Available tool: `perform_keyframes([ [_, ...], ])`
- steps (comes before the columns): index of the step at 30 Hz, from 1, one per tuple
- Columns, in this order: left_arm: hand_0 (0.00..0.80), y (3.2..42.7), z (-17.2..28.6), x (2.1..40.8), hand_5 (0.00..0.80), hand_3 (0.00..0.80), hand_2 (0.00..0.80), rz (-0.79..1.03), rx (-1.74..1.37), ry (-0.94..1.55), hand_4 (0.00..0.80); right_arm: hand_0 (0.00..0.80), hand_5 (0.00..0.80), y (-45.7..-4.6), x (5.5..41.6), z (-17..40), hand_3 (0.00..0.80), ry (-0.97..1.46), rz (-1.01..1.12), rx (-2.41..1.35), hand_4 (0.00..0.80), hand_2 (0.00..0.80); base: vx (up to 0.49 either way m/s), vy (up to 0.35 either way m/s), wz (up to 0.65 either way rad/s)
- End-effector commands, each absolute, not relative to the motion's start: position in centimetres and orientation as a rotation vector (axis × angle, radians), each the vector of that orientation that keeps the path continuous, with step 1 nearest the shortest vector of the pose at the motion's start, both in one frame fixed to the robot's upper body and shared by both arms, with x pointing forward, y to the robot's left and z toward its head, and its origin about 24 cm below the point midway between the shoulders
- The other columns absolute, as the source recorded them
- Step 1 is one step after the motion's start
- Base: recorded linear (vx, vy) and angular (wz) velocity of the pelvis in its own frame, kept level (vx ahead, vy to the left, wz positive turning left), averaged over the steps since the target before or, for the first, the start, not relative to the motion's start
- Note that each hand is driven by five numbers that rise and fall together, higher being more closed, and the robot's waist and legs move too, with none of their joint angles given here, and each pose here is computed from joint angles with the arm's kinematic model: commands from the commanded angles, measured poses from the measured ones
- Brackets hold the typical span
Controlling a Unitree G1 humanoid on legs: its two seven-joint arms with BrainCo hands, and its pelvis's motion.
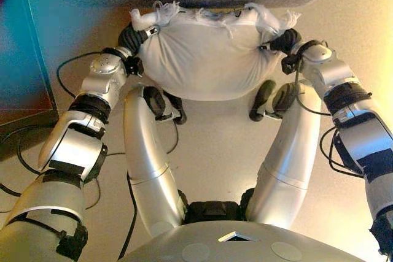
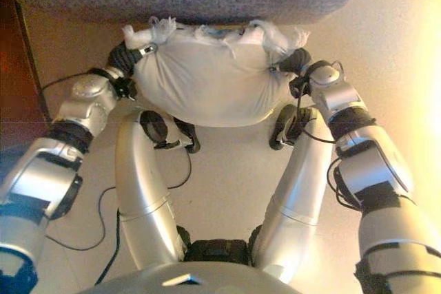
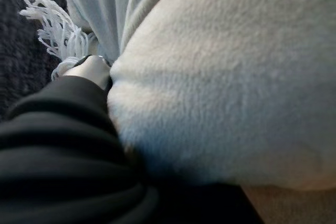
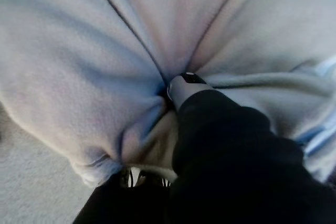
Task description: Pick up the cushion and take it to the sofa
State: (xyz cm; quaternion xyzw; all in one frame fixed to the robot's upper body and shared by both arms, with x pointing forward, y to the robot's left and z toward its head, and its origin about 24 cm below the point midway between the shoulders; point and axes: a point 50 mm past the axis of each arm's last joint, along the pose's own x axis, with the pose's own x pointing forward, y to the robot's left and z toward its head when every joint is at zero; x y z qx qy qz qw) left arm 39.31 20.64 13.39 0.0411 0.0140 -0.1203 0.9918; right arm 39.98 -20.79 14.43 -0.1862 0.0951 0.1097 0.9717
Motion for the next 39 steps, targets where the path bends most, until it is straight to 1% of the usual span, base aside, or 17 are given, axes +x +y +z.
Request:
perform_keyframes([
  [1, 0.8, 17.5, 17.3, 39.3, 0.8, 0.8, 0.8, -0.366, -0.053, -0.242, 0.8, 0.8, 0.8, -17.9, 40.1, 17.5, 0.8, -0.053, 0.283, -0.316, 0.8, 0.8, -0.031, -0.056, -0.02],
  [5, 0.8, 17.1, 16.5, 38.5, 0.8, 0.8, 0.8, -0.31, -0.057, -0.293, 0.8, 0.8, 0.8, -18.1, 39.2, 16.9, 0.8, -0.123, 0.237, -0.227, 0.8, 0.8, -0.031, -0.076, -0.04],
  [9, 0.8, 17.4, 16.3, 37.8, 0.8, 0.8, 0.8, -0.21, -0.076, -0.367, 0.8, 0.8, 0.8, -17.7, 38.2, 16.8, 0.8, -0.229, 0.21, -0.157, 0.8, 0.8, -0.048, -0.083, -0.02],
  [15, 0.8, 17.0, 15.0, 36.1, 0.8, 0.8, 0.8, -0.162, -0.107, -0.421, 0.8, 0.8, 0.8, -16.7, 35.6, 15.0, 0.8, -0.318, 0.197, -0.082, 0.8, 0.8, 0.014, -0.081, 0.01],
  [18, 0.8, 17.5, 12.8, 34.9, 0.8, 0.8, 0.8, -0.141, -0.131, -0.363, 0.8, 0.8, 0.8, -16.7, 34.2, 12.8, 0.8, -0.27, 0.19, -0.052, 0.8, 0.8, 0.173, -0.081, 0.04],
  [22, 0.8, 18.3, 9.4, 33.0, 0.8, 0.8, 0.8, -0.11, -0.15, -0.247, 0.8, 0.8, 0.8, -17.9, 32.1, 9.5, 0.8, -0.174, 0.17, -0.029, 0.8, 0.8, 0.295, -0.026, -0.1],
  [24, 0.8, 18.3, 8.1, 32.1, 0.8, 0.8, 0.8, -0.091, -0.159, -0.214, 0.8, 0.8, 0.8, -17.9, 31.3, 8.9, 0.8, -0.168, 0.175, -0.008, 0.8, 0.8, 0.195, 0.059, -0.14],
  [28, 0.8, 18.6, 7.5, 31.3, 0.8, 0.8, 0.8, -0.059, -0.192, -0.206, 0.8, 0.8, 0.8, -17.7, 30.7, 8.6, 0.8, -0.169, 0.182, 0.055, 0.8, 0.8, 0.135, 0.089, -0.31],
  [31, 0.8, 18.2, 7.8, 31.0, 0.8, 0.8, 0.8, -0.055, -0.2, -0.217, 0.8, 0.8, 0.8, -17.9, 29.9, 8.0, 0.8, -0.165, 0.171, 0.097, 0.8, 0.8, 0.087, 0.079, -0.01],
  [39, 0.8, 17.4, 6.2, 30.0, 0.8, 0.8, 0.8, -0.106, -0.154, -0.095, 0.8, 0.8, 0.8, -16.7, 29.1, 5.2, 0.8, -0.02, 0.166, 0.144, 0.8, 0.8, 0.192, 0.14, -0.03],
])
